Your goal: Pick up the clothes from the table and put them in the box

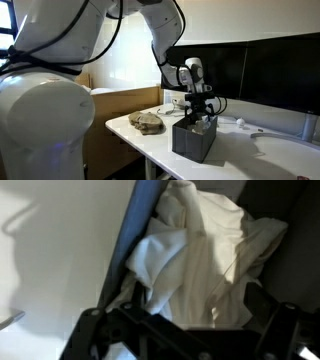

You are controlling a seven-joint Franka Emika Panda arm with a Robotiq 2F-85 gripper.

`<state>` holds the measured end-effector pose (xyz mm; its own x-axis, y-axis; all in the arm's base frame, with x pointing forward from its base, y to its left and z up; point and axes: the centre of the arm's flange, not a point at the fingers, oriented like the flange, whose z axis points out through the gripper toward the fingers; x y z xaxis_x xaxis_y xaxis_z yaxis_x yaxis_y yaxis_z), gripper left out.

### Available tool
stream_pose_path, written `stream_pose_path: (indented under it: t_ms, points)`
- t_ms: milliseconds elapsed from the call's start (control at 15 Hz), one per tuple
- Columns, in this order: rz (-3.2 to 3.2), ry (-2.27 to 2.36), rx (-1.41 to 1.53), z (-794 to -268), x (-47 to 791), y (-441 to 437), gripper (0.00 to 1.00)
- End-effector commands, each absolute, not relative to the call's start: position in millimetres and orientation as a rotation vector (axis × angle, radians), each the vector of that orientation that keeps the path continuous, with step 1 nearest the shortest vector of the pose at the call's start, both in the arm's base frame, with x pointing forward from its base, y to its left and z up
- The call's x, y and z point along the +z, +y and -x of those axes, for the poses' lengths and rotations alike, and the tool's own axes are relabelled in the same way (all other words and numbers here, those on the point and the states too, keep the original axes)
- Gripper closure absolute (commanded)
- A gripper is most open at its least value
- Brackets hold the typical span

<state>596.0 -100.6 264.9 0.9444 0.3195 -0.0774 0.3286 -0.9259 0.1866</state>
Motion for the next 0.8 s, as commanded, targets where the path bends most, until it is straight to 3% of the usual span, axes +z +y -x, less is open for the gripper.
stream_pose_path:
  t_ms: [0,600,733]
  points:
    - [-2.886,0.533,-0.145,-583.1,241.2,-94.8,0.26]
    - [-2.927,0.521,-0.177,-580.2,245.9,-96.0,0.85]
    - [-2.941,0.518,-0.184,-578.5,246.2,-96.6,0.91]
